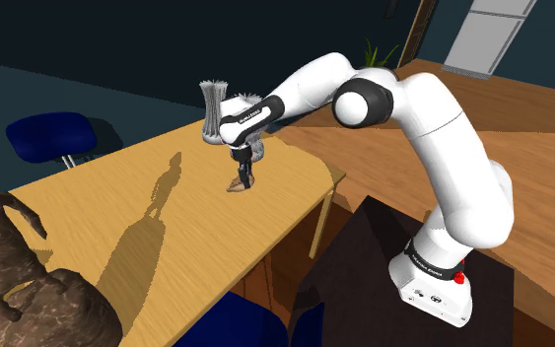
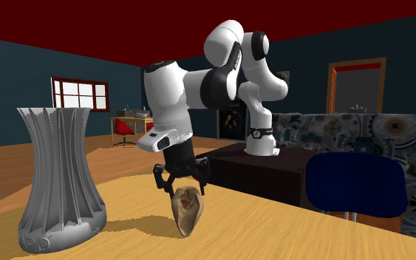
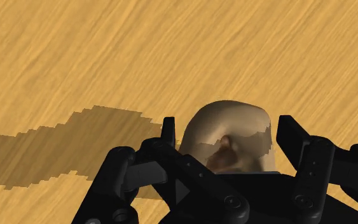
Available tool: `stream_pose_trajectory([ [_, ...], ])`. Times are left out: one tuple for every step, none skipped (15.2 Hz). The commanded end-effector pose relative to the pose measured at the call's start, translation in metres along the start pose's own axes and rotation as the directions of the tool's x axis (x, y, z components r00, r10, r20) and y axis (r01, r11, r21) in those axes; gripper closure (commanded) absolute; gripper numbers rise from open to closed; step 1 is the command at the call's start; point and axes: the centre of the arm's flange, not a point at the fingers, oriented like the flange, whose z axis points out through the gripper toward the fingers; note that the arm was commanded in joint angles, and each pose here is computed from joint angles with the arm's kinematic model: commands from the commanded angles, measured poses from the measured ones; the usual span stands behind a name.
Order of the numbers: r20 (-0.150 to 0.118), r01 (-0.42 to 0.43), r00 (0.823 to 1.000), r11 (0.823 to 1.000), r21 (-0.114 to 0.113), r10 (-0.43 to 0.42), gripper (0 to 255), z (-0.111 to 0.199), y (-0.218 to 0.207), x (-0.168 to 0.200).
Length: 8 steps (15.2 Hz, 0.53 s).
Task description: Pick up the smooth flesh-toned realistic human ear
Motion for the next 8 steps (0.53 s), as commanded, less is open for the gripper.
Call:
stream_pose_trajectory([
  [0.000,0.000,1.000,1.000,0.000,0.000,255,-0.011,-0.002,-0.003],
  [0.000,0.000,1.000,1.000,0.000,0.000,255,-0.016,-0.002,-0.004],
  [0.000,0.000,1.000,1.000,0.000,0.000,255,-0.021,-0.003,-0.005],
  [0.000,0.000,1.000,1.000,0.000,0.000,255,-0.026,-0.004,-0.006],
  [0.000,0.000,1.000,1.000,0.000,0.000,255,-0.031,-0.005,-0.007],
  [0.000,0.000,1.000,1.000,0.000,0.000,255,-0.037,-0.006,-0.008],
  [0.000,0.000,1.000,1.000,0.000,0.000,255,-0.037,-0.006,-0.008],
  [0.000,0.000,1.000,1.000,0.000,0.000,255,-0.037,-0.006,-0.008],
])
